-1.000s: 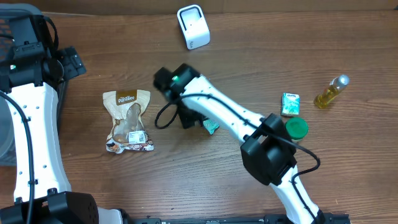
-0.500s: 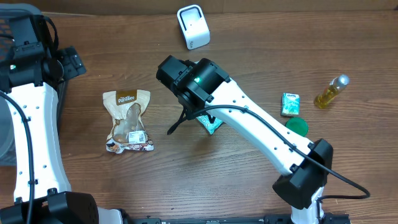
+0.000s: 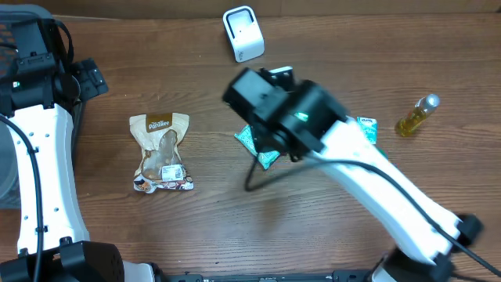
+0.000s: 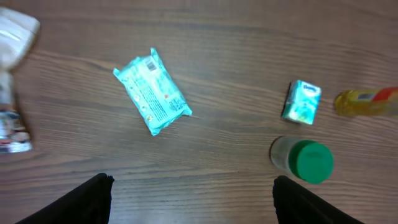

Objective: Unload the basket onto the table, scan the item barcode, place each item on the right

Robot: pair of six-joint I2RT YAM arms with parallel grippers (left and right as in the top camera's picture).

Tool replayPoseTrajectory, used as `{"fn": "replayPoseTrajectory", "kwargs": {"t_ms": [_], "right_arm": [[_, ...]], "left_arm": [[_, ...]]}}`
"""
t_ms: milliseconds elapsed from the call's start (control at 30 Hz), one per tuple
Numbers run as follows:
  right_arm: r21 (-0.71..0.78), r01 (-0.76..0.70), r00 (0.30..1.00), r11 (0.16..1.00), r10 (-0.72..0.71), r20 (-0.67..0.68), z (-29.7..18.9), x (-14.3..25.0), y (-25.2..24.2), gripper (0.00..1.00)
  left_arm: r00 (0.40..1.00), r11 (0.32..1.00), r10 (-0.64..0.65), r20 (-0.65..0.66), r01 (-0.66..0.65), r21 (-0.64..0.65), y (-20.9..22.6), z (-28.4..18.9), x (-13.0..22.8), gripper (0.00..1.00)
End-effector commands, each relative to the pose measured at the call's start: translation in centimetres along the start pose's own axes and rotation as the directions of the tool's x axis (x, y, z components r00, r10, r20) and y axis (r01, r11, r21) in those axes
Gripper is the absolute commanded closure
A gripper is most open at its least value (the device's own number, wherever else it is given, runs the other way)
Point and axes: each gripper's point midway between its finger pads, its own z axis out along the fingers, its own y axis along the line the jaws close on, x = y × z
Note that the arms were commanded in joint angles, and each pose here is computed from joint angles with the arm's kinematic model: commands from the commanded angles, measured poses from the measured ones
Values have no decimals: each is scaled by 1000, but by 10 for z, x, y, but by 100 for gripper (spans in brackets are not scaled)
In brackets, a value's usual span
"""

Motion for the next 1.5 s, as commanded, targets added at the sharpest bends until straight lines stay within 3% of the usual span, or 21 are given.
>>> {"fn": "replayPoseTrajectory", "kwargs": {"t_ms": [0, 100, 300, 400, 533, 700, 900, 1100, 1133, 1233, 1267, 1300, 1400, 1433, 1467], "right_arm": [[-15, -33, 997, 999, 34, 64, -23, 4, -21, 20], [-30, -30, 996, 999, 33, 84, -21, 5, -21, 20], [-28, 56, 997, 998, -54, 52, 28, 16, 2, 18], [-129, 106, 994, 986, -100, 47, 64, 24, 34, 16], [-147, 52, 998, 988, -44, 55, 113, 26, 34, 20], [-159, 7, 999, 987, -1, 37, 126, 24, 25, 19], [-349, 319, 942, 881, -335, 16, 137, 46, 65, 0], [-348, 358, 929, 866, -368, 39, 166, 38, 81, 0], [-348, 357, 930, 867, -365, 44, 166, 37, 82, 1], [-350, 345, 935, 871, -353, 44, 167, 36, 83, 43], [-349, 329, 940, 877, -341, 30, 168, 38, 82, 65], [-348, 326, 940, 879, -339, 23, 169, 39, 82, 70], [-329, 329, 937, 885, -350, -4, 177, 44, 79, 68], [-313, 332, 935, 890, -354, -14, 183, 46, 77, 54], [-306, 333, 935, 892, -355, -18, 186, 48, 77, 49]], "left_arm": [[1000, 1000, -4, 12, 4, 1, 2, -2, -4, 0], [1000, 1000, -4, 13, 4, 1, 2, -2, -4, 0], [1000, 1000, -4, 13, 4, 1, 2, -2, -4, 0], [1000, 1000, -4, 13, 4, 1, 2, -2, -4, 1], [1000, 1000, -4, 12, 4, 1, 2, -2, -4, 0], [1000, 1000, -4, 13, 4, 1, 2, -2, -4, 0], [1000, 1000, -4, 13, 4, 1, 2, -2, -4, 0], [1000, 1000, -4, 13, 4, 1, 2, -2, -4, 0], [1000, 1000, -5, 12, 5, 0, 2, -2, -4, 0], [1000, 1000, -4, 12, 4, 1, 2, -2, -4, 0], [1000, 1000, -4, 12, 4, 1, 2, -2, -4, 0], [1000, 1000, -4, 12, 4, 1, 2, -2, -4, 0], [1000, 1000, -4, 12, 4, 1, 2, -2, -4, 0], [1000, 1000, -4, 13, 4, 1, 2, -2, -4, 0], [1000, 1000, -4, 12, 4, 1, 2, -2, -4, 0]]}}
